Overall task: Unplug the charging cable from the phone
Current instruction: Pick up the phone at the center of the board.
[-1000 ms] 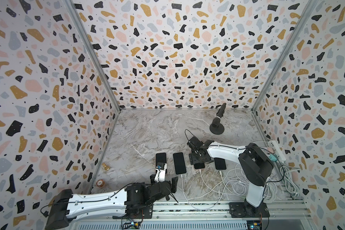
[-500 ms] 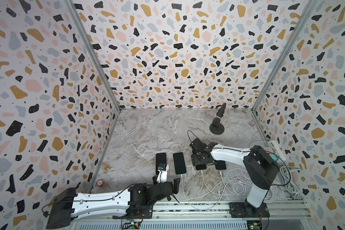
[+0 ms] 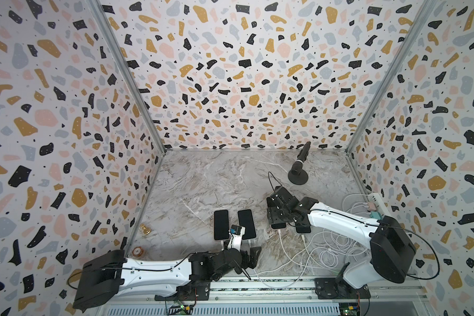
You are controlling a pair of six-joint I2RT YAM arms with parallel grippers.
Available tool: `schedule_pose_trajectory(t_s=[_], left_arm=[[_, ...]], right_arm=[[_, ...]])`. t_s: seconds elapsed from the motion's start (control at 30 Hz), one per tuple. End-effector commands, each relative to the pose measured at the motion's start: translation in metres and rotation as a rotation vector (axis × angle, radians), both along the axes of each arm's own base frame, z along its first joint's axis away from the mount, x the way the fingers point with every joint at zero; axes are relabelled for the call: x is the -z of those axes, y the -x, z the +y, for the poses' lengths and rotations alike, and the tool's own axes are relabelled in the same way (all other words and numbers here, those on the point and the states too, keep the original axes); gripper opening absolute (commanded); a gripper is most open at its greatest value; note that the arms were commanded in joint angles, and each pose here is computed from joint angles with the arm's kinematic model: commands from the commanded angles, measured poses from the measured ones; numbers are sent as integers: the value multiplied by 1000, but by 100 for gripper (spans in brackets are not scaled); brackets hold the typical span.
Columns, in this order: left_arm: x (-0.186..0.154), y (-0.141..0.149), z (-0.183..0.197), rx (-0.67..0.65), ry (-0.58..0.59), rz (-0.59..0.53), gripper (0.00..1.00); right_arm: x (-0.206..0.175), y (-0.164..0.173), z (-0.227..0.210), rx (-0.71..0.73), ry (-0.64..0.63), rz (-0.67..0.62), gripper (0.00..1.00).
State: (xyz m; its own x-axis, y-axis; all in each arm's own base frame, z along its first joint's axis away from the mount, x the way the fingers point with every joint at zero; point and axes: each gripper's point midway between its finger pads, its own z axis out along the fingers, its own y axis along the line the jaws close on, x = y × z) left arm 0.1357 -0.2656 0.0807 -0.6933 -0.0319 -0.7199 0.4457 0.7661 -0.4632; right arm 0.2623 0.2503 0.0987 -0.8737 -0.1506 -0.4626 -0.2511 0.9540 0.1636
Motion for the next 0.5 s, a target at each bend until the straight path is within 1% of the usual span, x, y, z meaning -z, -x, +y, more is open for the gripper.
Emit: schedule_pose_trajectory(t_s=[0.0, 0.17, 0.3, 0.4, 0.47], left_arm=[[-14, 5, -33, 109, 98, -40, 99], [-11, 11, -76, 220, 166, -51, 99], [-15, 19, -104, 306, 224, -60, 95], [-16, 18, -115, 322, 235, -74, 89], [-19, 16, -116, 317, 248, -87, 88]], right_arm=[[-17, 1, 1, -12, -31, -39, 43], [-20, 5, -2, -25, -29, -39, 42], [-21, 7, -2, -37, -30, -39, 42], [-21, 7, -3, -42, -30, -43, 42], [-21, 7, -3, -47, -29, -45, 42]])
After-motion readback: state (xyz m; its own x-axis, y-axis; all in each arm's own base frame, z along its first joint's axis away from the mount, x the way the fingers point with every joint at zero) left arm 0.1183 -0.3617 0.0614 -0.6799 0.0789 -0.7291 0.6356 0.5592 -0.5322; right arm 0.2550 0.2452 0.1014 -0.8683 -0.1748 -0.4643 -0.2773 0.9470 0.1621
